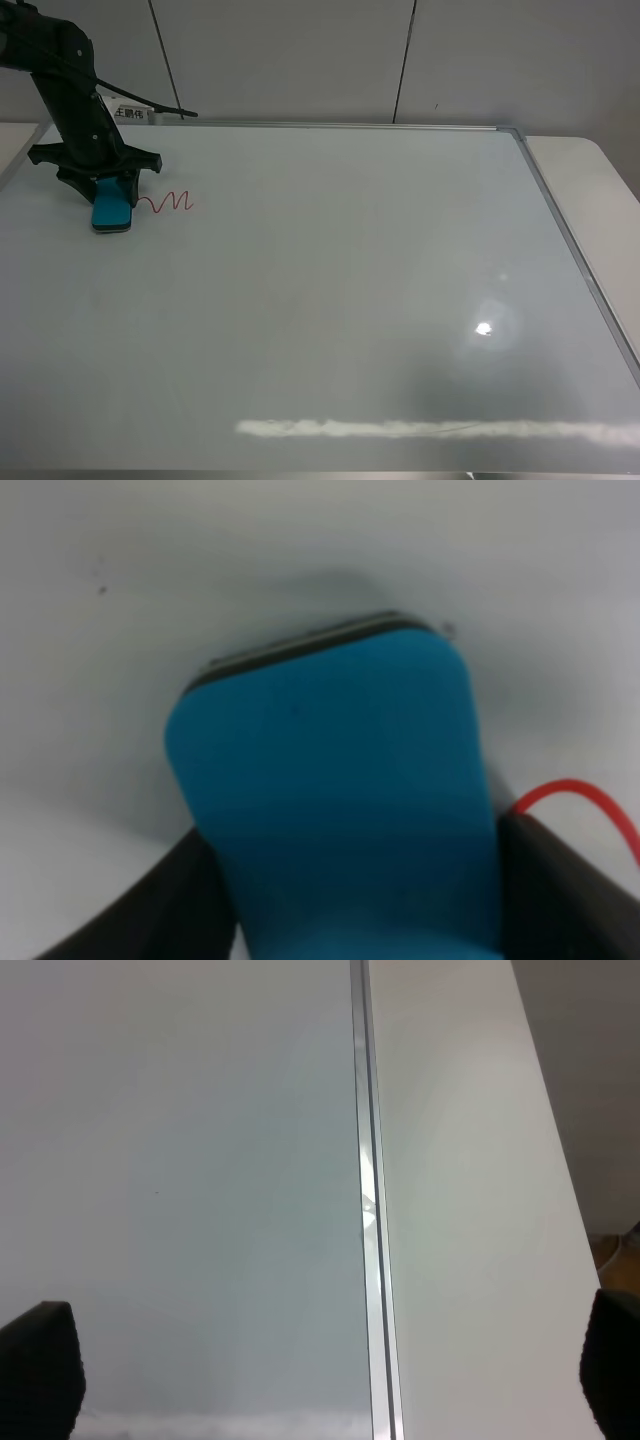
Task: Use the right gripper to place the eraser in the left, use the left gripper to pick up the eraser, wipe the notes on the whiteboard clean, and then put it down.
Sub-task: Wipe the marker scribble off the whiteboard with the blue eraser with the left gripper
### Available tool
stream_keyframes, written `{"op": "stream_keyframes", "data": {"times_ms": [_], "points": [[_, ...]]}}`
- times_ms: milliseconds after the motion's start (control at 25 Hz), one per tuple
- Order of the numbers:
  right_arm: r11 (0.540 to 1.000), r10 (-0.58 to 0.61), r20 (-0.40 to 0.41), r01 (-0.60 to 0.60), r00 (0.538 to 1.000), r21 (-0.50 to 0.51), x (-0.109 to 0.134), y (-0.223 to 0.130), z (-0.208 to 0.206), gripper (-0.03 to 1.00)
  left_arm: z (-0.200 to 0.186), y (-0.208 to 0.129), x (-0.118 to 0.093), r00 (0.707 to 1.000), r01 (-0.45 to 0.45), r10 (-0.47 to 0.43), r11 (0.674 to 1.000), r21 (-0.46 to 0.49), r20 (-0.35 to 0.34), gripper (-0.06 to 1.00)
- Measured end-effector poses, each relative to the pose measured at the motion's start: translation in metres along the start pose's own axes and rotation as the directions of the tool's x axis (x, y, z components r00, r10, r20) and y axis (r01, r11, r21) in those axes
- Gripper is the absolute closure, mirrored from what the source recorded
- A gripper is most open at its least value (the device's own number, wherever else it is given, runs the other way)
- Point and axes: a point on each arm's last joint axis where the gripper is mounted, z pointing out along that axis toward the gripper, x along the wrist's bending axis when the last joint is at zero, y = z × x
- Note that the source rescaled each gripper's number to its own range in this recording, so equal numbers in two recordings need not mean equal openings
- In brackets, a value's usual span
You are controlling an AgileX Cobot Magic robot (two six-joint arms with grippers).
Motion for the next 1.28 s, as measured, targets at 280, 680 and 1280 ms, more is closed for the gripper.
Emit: {"op": "stream_keyframes", "data": {"times_ms": [280, 680, 1280], "points": [[1.0, 0.0, 0.0, 0.0, 1.0, 0.0, 0.0, 0.0, 0.0, -0.03, 0.002, 0.0, -0.007, 1.0, -0.027, 0.027, 1.0, 0.007, -0.008, 0.93], [1.0, 0.0, 0.0, 0.0, 1.0, 0.0, 0.0, 0.0, 0.0, -0.03, -0.002, -0.013, -0.075, 0.988, -0.145, 0.145, 0.989, 0.004, 0.055, 0.94], [1.0, 0.0, 0.0, 0.0, 1.0, 0.0, 0.0, 0.0, 0.0, -0.03, -0.005, -0.025, -0.114, 0.969, -0.219, 0.217, 0.976, 0.004, 0.12, 0.94]]}}
